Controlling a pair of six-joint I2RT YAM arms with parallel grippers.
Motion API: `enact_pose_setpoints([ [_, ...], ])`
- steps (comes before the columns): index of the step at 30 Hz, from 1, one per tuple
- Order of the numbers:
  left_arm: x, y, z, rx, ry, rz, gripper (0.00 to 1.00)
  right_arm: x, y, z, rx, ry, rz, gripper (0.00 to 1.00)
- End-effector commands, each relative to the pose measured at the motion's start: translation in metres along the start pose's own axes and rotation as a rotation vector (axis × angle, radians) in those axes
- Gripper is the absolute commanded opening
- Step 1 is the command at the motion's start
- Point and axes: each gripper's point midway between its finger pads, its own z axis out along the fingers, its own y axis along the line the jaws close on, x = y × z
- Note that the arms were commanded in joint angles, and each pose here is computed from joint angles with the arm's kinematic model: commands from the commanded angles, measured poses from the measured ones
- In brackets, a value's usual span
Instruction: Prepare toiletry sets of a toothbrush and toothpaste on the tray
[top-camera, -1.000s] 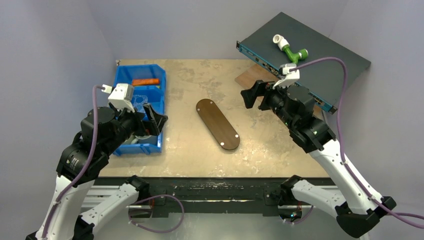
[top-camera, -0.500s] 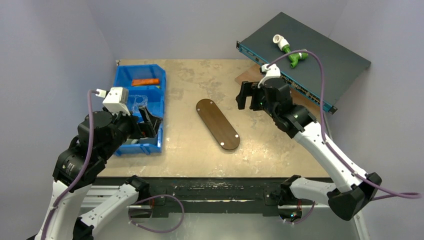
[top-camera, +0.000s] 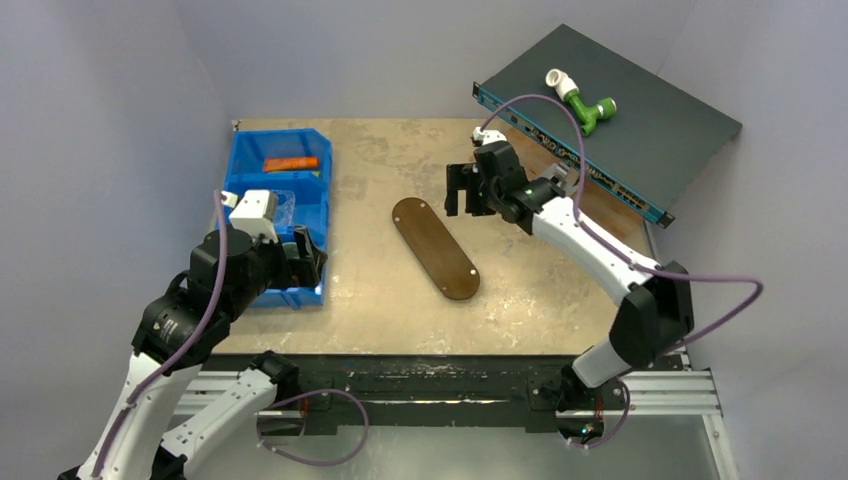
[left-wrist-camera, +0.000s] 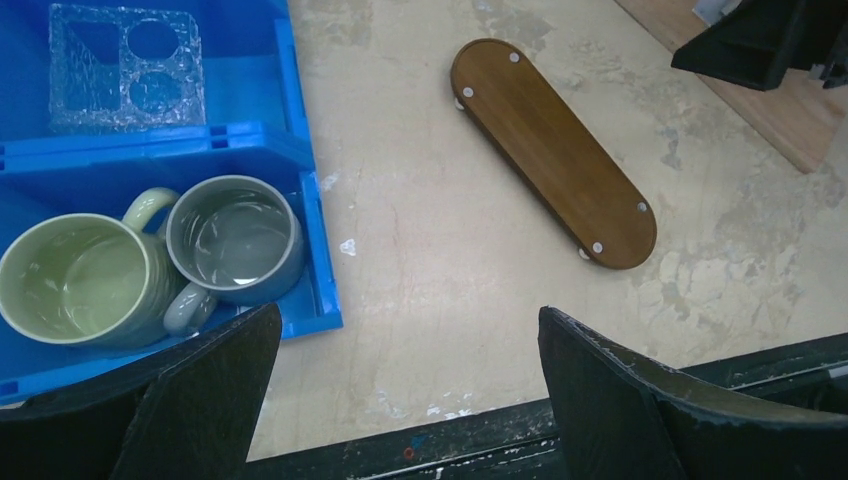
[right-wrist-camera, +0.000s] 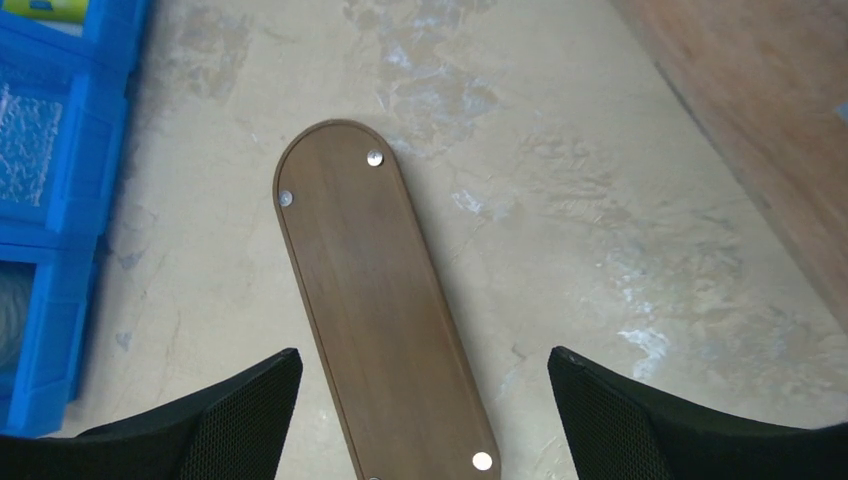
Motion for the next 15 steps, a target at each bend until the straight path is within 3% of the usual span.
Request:
enact_pose_setpoints([
  [1,0.004,-0.002,0.008,0.025,-0.014,0.037,1.00,-0.016,0.025,0.015,-0.064,0.015,0.044,0.93],
  [15,0.039,-0.017,0.031,0.136,0.067,0.092,1.00,-0.015,0.043,0.098,0.042,0.091,0.168,0.87],
])
